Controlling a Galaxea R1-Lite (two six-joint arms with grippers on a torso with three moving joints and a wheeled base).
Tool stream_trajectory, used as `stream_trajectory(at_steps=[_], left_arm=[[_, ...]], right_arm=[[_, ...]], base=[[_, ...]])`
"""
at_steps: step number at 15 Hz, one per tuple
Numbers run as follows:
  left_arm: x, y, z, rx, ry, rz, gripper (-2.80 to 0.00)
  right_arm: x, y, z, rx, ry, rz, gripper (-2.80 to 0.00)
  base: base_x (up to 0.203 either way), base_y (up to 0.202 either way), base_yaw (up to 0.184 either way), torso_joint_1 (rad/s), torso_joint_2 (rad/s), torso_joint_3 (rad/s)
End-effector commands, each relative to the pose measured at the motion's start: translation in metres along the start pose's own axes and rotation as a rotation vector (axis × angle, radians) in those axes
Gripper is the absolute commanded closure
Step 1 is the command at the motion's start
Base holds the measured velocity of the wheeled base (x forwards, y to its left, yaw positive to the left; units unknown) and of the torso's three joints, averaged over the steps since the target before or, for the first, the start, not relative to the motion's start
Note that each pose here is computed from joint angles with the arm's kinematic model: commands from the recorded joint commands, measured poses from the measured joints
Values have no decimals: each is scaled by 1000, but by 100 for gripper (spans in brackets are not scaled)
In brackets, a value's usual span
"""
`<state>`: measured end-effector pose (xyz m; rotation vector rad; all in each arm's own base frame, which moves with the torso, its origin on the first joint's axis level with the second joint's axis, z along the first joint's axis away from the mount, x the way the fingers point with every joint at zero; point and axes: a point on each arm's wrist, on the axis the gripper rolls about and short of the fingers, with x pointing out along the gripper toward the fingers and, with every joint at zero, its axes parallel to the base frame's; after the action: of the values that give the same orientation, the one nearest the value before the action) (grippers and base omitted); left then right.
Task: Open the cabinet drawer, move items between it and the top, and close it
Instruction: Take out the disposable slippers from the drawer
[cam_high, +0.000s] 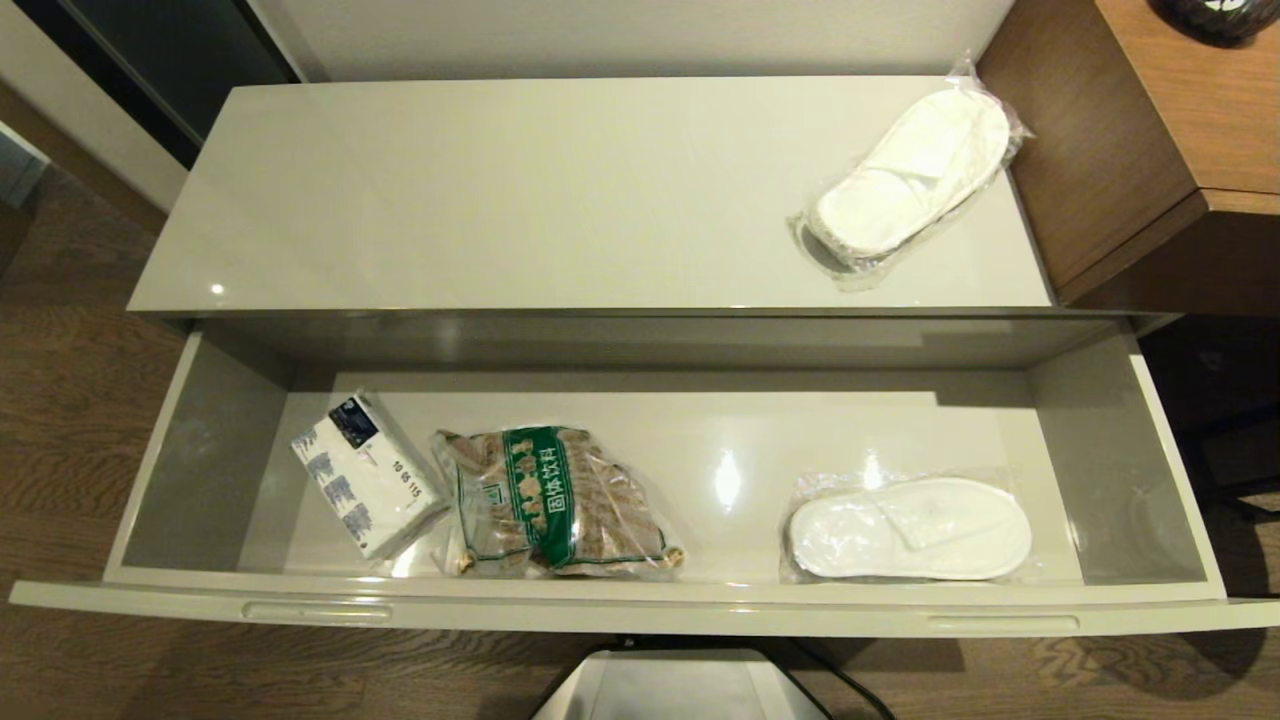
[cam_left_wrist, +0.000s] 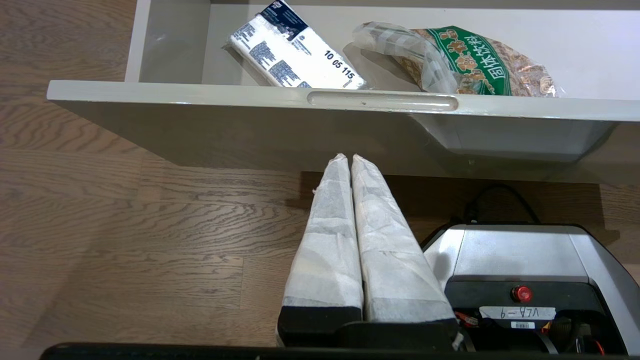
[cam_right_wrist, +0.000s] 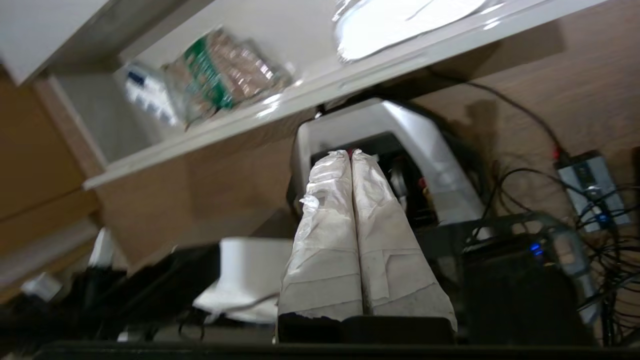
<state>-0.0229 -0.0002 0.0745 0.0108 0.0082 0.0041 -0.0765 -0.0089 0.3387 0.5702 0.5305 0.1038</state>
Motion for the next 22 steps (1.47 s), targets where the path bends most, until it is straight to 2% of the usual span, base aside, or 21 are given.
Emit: stream_trajectory(at_steps=[1,4,7,9,12,15,17,19,20,22], left_arm=[[0,0,0,0,1,0,0],[0,0,0,0,0,1,0],[0,0,0,0,0,0,0],[0,0,0,0,1,0,0],[0,0,0,0,1,0,0],[0,0,0,0,0,0,0],[0,0,0,0,0,2,0],[0,0,0,0,0,0,0],[0,0,0,0,0,0,0],[0,0,0,0,0,0,0]], right_arm=[[-4,7,-8,1,-2,-4,0],[10,13,-14,34,40,-62,0],[67,-4,-9,126,174,-160,0],[123,-17,8,183,149,-216,0],[203,-36,36,264,167,-301,0],[272,-68,33,300,172,-345,0],[304,-82,33,294,135,-328,0],[324,-91,31,297,160,-344,0],[329,-93,30,296,169,-348,-280],[334,-94,31,295,175,-349,-280]], base=[[0,0,0,0,0,0],[0,0,0,0,0,0],[0,0,0,0,0,0],[0,0,0,0,0,0],[0,0,0,0,0,0],[0,0,0,0,0,0],[0,0,0,0,0,0],[0,0,0,0,0,0],[0,0,0,0,0,0],[0,0,0,0,0,0]])
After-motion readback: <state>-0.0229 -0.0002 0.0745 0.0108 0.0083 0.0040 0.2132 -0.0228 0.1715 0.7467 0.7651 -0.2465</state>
